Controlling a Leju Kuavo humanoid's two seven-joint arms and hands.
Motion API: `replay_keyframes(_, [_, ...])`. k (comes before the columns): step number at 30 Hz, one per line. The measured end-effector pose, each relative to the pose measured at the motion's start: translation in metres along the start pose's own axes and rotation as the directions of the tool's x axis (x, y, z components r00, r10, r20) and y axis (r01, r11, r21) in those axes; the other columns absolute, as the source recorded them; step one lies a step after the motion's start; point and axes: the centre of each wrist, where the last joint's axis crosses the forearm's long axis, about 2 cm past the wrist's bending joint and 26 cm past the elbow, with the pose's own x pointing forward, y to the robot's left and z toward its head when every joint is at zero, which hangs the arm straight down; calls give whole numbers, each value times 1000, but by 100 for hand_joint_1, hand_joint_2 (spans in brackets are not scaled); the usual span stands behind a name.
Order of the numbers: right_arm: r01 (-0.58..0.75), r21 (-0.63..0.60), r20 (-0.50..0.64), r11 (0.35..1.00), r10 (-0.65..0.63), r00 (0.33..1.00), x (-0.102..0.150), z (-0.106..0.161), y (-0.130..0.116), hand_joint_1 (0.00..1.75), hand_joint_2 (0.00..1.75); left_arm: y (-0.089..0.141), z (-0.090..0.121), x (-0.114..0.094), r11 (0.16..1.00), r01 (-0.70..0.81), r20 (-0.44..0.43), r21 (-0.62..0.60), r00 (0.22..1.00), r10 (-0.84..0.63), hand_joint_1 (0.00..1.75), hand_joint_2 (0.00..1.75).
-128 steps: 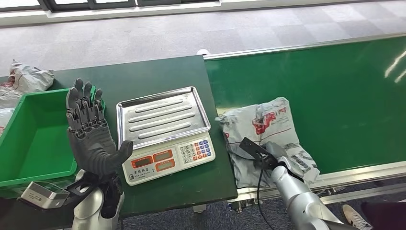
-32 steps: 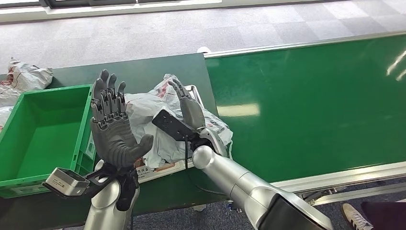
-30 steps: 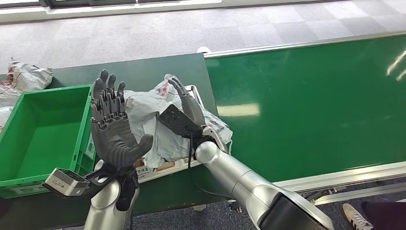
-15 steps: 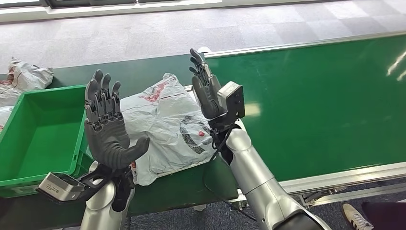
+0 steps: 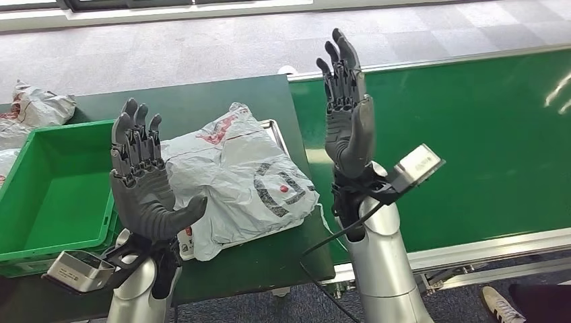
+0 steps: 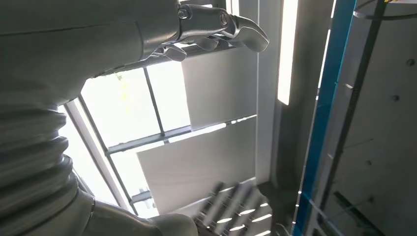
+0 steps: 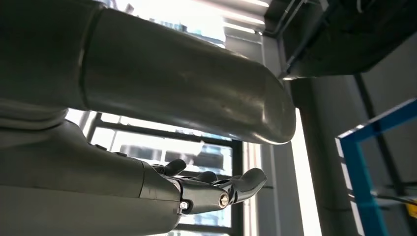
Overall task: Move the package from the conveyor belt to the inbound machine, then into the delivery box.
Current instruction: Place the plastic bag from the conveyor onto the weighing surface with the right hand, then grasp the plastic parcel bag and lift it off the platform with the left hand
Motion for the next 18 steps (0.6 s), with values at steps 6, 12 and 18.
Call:
replay_keyframes(6, [-186,-54,276,981,194,941,78,-8,10,0,175,9,1,-20,903,394,-143,-168,897,-418,0,175])
replay_keyframes(12, [-236,-82,410,968,249,877,126,-7,28,0,175,15,-1,-51,740,559,-210,-374,726,-655,0,175])
replay_keyframes(18, [-234,-74,454,969,242,857,141,-6,33,0,175,18,1,-62,708,565,-226,-424,691,-687,0,175])
